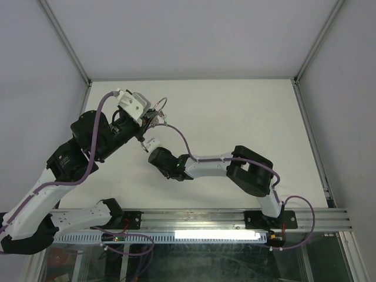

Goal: Put the keys on the keyring
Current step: Move the key to the center of the board.

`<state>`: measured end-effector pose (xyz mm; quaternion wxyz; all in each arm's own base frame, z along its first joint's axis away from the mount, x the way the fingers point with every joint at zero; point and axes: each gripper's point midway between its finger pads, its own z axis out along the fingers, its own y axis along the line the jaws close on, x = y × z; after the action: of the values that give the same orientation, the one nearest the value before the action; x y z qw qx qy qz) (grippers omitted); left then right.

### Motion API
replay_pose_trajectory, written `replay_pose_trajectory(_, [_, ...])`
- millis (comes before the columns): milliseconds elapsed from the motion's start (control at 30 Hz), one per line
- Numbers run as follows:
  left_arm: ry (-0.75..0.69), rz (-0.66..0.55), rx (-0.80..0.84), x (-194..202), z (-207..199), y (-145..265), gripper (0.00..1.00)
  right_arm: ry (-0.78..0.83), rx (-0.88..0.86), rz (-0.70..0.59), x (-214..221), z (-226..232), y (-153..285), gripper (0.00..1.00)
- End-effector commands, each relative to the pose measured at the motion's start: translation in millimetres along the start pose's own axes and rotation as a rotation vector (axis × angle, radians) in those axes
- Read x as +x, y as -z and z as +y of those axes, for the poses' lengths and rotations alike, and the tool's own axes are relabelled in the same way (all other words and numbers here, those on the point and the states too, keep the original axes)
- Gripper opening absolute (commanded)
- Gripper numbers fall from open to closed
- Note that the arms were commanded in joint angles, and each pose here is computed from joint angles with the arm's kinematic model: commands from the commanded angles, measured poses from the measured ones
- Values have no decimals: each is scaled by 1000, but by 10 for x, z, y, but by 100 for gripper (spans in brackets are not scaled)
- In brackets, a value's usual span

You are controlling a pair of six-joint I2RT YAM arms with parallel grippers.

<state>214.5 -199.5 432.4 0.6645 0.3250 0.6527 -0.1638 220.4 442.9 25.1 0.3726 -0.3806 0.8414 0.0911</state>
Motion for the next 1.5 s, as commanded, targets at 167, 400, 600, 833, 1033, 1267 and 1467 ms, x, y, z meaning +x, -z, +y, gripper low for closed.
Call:
replay_pose_trajectory(167, [16,-50,-39,-131,89,14,0,-151,185,36,509,-991,457,25])
replay_pose_trajectory(400, [16,-31,1,-79,-4,-81,0,-239,204,-58,583,-1523,775,42])
replay_pose_trajectory(600, [26,-28,66,-44,-147,-170,0,-276,55,-356,38,-1519,1420,55])
replay_pose_trajectory(833, [16,-57,182,-38,-365,-197,0,-279,-226,-758,-508,-1297,2413,51])
replay_pose_trajectory(1033, [20,-92,270,-56,-535,-204,0,-162,-423,-1002,-789,-1066,3080,40])
replay_pose_trajectory(1267, [19,-143,358,-167,-679,-168,0,95,-634,-1011,-796,-552,3203,24])
replay_pose_trajectory(1467, [25,-153,391,-189,-739,-172,0,178,-541,-1059,-957,-358,3151,31])
